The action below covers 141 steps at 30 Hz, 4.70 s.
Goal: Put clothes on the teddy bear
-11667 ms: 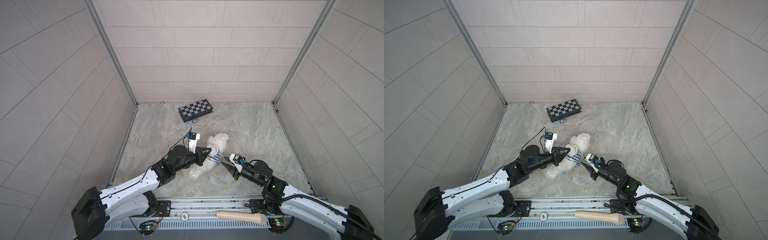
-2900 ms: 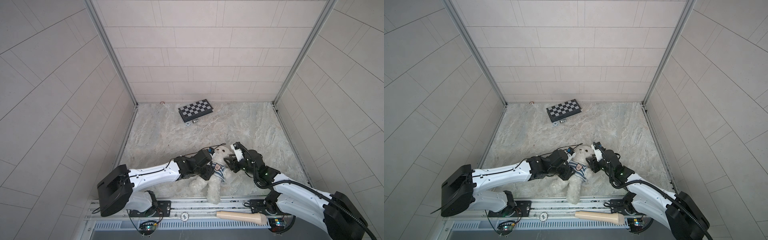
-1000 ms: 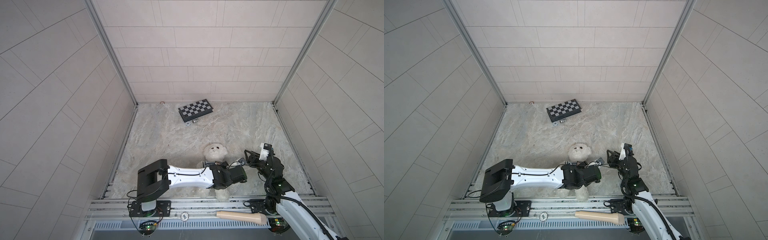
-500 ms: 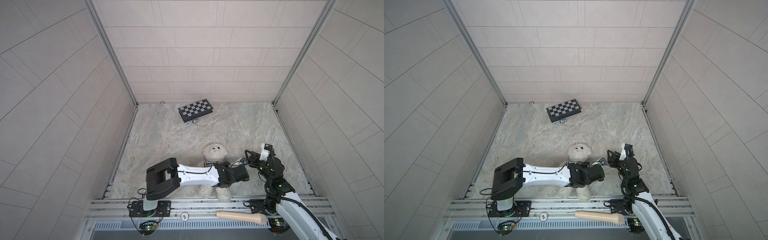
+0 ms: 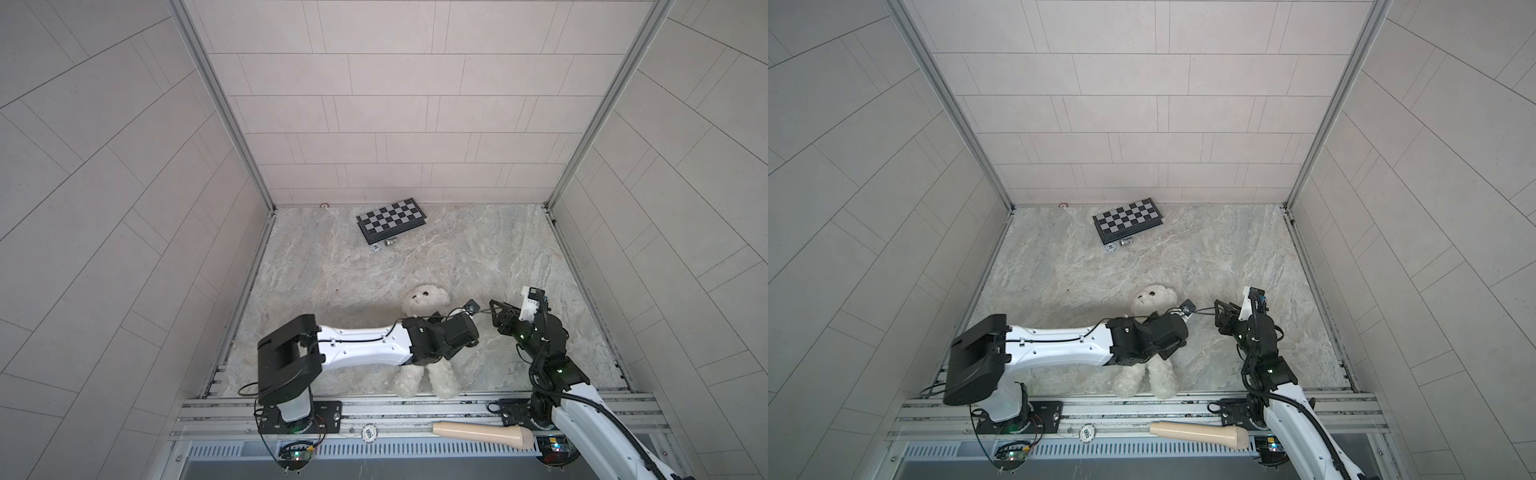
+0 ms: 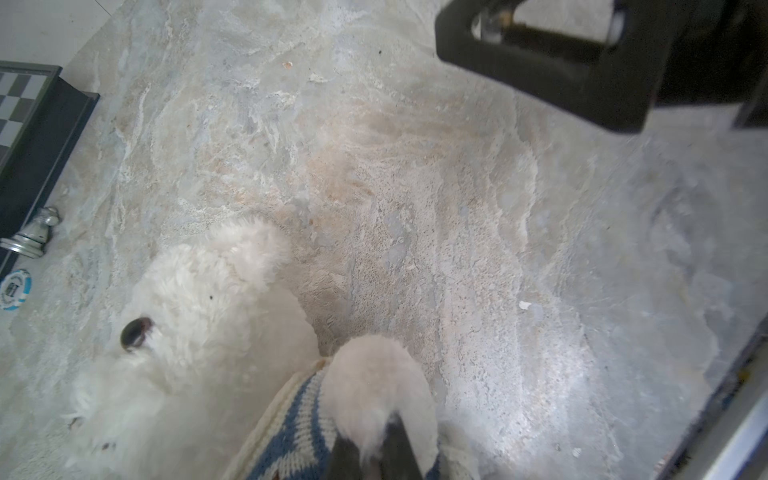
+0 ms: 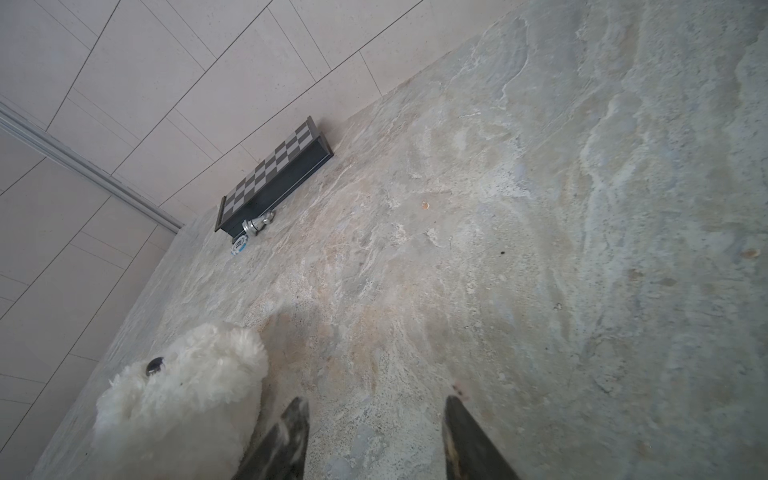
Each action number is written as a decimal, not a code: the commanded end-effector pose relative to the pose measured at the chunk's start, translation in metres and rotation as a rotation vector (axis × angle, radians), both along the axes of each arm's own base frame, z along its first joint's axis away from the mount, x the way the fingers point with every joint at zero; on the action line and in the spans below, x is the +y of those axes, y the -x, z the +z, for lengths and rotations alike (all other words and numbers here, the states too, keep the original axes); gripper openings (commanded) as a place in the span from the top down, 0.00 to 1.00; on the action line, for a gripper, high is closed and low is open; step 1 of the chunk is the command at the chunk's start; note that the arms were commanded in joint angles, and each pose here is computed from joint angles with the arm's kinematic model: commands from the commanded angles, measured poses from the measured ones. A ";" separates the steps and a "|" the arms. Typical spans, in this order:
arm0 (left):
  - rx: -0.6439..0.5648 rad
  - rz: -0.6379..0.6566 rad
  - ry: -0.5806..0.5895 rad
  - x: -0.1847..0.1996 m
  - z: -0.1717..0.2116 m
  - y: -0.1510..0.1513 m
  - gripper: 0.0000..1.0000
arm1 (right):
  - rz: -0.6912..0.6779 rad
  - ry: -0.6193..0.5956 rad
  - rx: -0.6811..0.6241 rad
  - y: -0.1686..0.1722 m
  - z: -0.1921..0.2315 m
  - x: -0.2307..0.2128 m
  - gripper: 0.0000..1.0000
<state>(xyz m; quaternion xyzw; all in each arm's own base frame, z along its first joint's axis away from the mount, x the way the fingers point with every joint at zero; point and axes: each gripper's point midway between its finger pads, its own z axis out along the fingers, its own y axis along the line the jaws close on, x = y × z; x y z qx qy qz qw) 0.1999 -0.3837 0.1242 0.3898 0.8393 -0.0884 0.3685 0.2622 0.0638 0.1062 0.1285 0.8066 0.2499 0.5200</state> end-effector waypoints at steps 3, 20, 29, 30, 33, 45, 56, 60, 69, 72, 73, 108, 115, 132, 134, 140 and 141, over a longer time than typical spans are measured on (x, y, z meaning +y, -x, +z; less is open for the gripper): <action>0.122 -0.002 0.316 0.012 0.044 -0.004 1.00 | 0.121 -0.021 -0.065 -0.002 0.015 0.021 0.46; 0.308 0.004 0.879 0.033 0.102 -0.032 1.00 | 0.784 0.086 -0.402 0.057 0.084 0.153 0.41; 0.331 0.032 0.922 0.045 0.094 -0.042 1.00 | 0.816 0.209 -0.383 0.059 0.060 0.165 0.38; 0.338 0.036 0.929 0.045 0.093 -0.044 1.00 | 0.822 0.215 -0.373 0.058 0.057 0.167 0.39; 0.355 0.038 0.945 0.043 0.090 -0.047 1.00 | 0.855 0.243 -0.348 0.058 0.049 0.176 0.40; 0.380 0.044 0.969 0.037 0.089 -0.050 1.00 | 0.791 0.356 -0.348 0.047 0.041 0.181 0.76; 0.428 0.174 1.032 0.050 0.076 -0.071 1.00 | 0.756 0.423 -0.357 0.050 0.069 0.166 1.00; 0.457 0.251 1.026 0.052 0.053 -0.080 1.00 | 0.785 0.448 -0.330 0.056 0.080 0.163 1.00; 0.497 0.423 0.965 0.057 -0.005 -0.097 0.99 | 0.852 0.477 -0.177 0.044 0.065 0.183 1.00; 0.489 0.468 0.934 0.065 -0.023 -0.098 0.99 | 0.865 0.480 -0.130 0.039 0.054 0.191 0.98; 0.485 0.474 0.926 0.067 -0.027 -0.098 0.99 | 0.870 0.478 -0.123 0.038 0.052 0.194 0.96; 0.314 0.223 0.376 0.074 0.027 -0.068 0.57 | 0.474 0.314 0.037 -0.034 0.040 0.117 0.22; 0.345 0.195 0.251 0.068 -0.001 -0.054 0.64 | 0.469 0.334 0.084 -0.050 0.017 0.117 0.19; 0.334 0.215 0.024 0.103 -0.044 -0.015 0.77 | 0.482 0.334 0.140 -0.055 -0.007 0.121 0.43; 0.335 0.217 0.014 0.105 -0.047 -0.013 0.77 | 0.484 0.334 0.142 -0.055 -0.008 0.121 0.50; 0.345 0.227 0.009 0.113 -0.054 -0.008 0.78 | 0.495 0.307 0.125 -0.055 0.000 0.125 0.72; 0.347 0.228 0.009 0.114 -0.054 -0.006 0.79 | 0.502 0.302 0.118 -0.055 0.002 0.127 0.75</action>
